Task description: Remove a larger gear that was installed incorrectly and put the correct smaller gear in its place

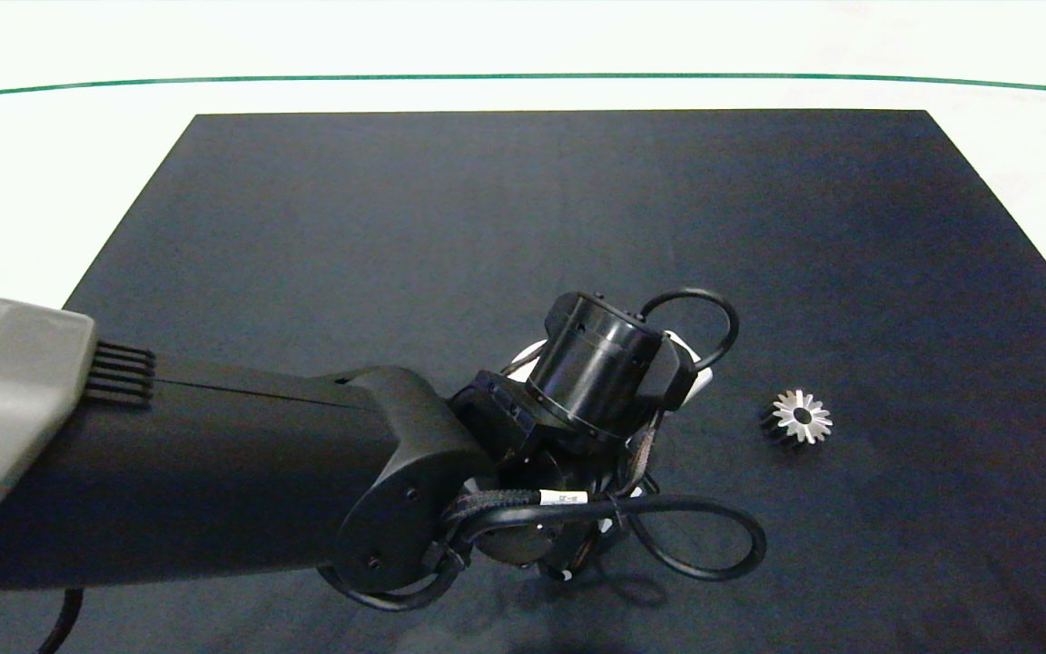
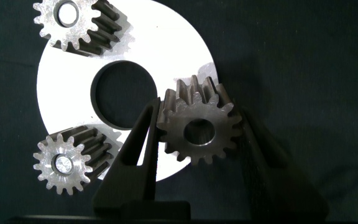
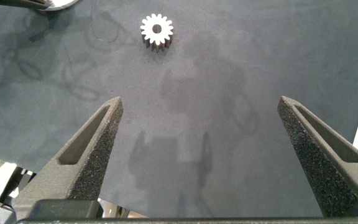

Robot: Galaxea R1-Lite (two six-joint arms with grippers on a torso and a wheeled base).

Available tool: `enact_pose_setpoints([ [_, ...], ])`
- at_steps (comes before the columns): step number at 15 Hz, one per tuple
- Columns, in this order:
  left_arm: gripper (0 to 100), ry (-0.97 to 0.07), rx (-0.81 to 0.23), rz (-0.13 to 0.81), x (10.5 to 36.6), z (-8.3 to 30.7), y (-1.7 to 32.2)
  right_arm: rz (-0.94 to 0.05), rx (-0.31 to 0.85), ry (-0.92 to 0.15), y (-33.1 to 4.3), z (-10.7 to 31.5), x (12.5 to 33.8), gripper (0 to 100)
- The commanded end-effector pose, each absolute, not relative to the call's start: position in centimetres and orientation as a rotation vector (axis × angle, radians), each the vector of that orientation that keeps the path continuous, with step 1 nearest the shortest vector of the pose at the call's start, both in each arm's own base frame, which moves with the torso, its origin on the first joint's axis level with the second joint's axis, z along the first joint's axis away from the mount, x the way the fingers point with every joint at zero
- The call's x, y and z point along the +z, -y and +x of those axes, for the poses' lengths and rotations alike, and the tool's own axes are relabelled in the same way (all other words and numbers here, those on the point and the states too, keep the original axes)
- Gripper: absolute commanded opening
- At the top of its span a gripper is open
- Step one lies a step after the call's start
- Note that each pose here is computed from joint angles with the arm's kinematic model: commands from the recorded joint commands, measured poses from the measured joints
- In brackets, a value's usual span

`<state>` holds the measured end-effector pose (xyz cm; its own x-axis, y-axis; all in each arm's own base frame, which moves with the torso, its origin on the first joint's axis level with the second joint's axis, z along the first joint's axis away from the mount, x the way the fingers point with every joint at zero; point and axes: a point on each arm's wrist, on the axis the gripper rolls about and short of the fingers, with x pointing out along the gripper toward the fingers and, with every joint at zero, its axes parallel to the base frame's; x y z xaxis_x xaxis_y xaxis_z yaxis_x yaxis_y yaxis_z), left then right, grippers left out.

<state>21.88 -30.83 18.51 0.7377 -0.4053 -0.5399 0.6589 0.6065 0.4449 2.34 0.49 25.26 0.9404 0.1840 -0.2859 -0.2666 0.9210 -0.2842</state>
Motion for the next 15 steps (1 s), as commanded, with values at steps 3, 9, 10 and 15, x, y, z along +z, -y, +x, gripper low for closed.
enact_pose_setpoints([
  [3, 100, -0.402, -0.636, 0.671, 18.8, 21.8, 30.8, -0.329, 0.234, -0.26, -0.5, 2.4, 25.3, 100],
  [9, 100, -0.4, -0.652, 0.673, 19.9, 20.6, 30.3, -0.328, 0.234, -0.259, -0.5, 2.4, 25.3, 100],
  [10, 100, -0.402, -0.657, 0.675, 20.4, 20.2, 30.0, -0.328, 0.232, -0.258, -0.5, 2.3, 25.3, 100],
  [15, 100, -0.384, -0.644, 0.671, 23.0, 19.8, 28.3, -0.327, 0.232, -0.253, -0.5, 2.3, 25.3, 100],
])
